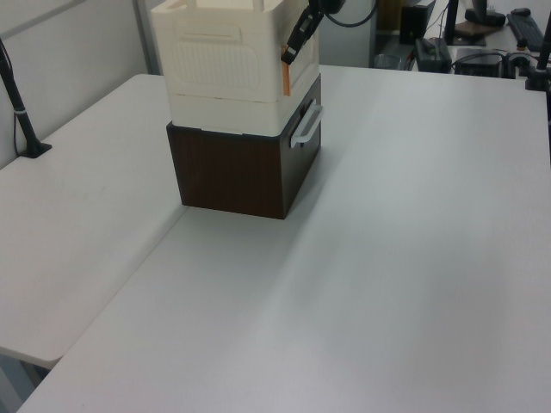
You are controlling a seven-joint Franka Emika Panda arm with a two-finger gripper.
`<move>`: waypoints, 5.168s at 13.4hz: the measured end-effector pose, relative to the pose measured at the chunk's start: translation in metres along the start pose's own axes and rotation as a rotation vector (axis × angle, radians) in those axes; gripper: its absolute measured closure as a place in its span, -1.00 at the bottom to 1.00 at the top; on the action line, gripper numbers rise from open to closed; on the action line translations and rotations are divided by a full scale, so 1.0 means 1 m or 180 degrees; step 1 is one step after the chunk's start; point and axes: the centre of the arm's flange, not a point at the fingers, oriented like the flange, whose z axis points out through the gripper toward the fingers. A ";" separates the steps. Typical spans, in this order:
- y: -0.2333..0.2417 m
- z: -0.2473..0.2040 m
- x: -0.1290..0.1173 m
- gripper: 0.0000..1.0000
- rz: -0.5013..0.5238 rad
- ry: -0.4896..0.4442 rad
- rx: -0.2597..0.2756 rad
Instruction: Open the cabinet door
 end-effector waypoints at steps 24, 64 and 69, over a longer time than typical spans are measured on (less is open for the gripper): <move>0.028 -0.140 -0.046 -0.82 0.0037 -0.0912 -0.0096; 0.133 -0.062 -0.087 -1.00 0.0178 -0.1640 -0.0200; 0.077 -0.024 -0.103 -1.00 0.0397 -0.1892 -0.0235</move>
